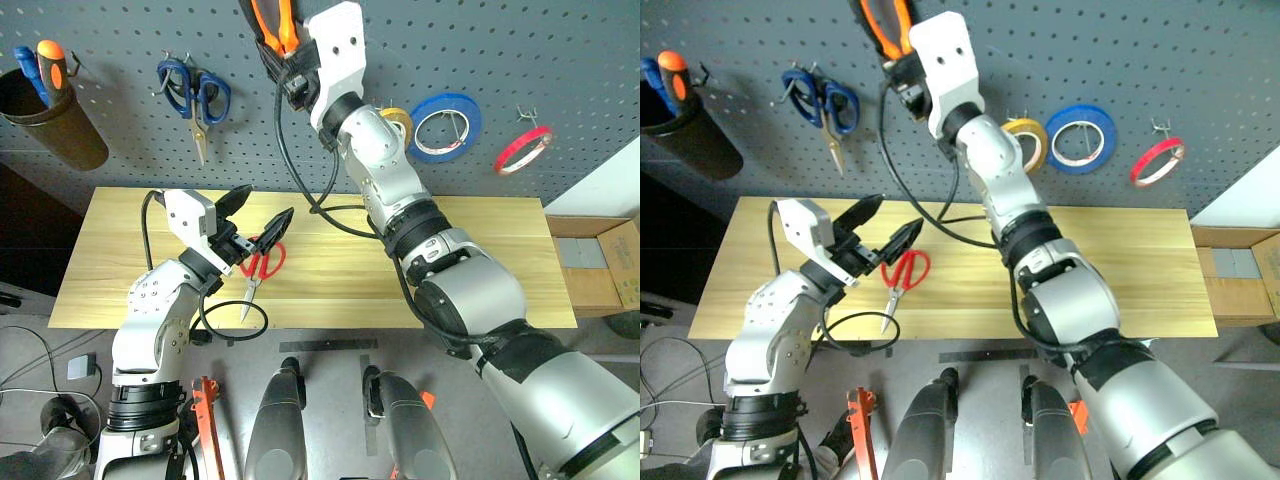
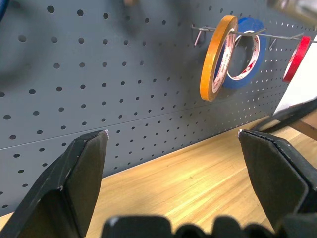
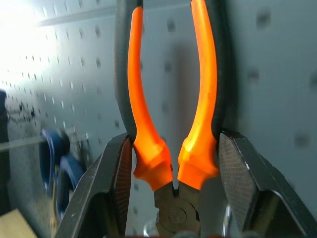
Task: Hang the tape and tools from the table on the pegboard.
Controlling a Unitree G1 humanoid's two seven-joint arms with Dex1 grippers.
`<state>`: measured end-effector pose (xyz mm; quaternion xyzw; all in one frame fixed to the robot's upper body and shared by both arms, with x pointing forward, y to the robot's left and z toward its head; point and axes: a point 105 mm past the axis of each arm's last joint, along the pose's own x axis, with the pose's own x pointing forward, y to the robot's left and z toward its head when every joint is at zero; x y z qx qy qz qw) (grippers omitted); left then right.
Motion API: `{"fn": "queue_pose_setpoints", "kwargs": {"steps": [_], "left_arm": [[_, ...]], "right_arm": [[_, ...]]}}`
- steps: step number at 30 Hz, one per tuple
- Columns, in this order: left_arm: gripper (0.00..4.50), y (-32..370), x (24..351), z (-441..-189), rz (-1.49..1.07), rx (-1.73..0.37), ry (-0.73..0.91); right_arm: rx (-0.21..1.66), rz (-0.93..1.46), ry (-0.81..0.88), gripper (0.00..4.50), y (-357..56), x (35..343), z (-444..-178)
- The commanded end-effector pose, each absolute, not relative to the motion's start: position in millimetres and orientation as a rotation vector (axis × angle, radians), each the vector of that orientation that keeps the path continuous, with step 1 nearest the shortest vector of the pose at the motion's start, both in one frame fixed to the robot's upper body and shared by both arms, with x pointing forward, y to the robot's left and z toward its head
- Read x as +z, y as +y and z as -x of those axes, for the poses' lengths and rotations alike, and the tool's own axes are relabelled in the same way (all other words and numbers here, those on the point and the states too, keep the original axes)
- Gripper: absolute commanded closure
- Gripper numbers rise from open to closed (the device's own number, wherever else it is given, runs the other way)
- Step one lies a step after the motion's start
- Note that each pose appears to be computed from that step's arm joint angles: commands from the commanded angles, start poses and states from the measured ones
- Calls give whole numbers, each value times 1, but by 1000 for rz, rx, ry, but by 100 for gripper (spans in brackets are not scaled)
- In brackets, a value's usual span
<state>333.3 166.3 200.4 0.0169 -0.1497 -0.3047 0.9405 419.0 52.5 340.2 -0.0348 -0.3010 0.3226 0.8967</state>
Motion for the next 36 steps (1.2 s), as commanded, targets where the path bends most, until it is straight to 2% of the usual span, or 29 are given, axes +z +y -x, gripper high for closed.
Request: {"fn": "queue_pose_setpoints", "kwargs": {"steps": [1,8,10,16,25,36], "left_arm": [[0,164,210,-327,-56,-636,-343],[0,161,207,-328,-61,-647,-334],[0,162,207,-329,-62,-647,-333],[0,161,207,-329,-66,-649,-331],[0,161,205,-331,-67,-653,-323],[0,170,189,-333,-109,-637,-267]], "right_arm": [[663,44,-658,249,49,350,-415],[624,31,-631,249,40,345,-421],[616,29,-628,178,37,344,-422],[626,29,-648,3,37,350,-417],[676,13,-721,3,32,370,-397],[705,52,-670,3,0,354,-375]]}}
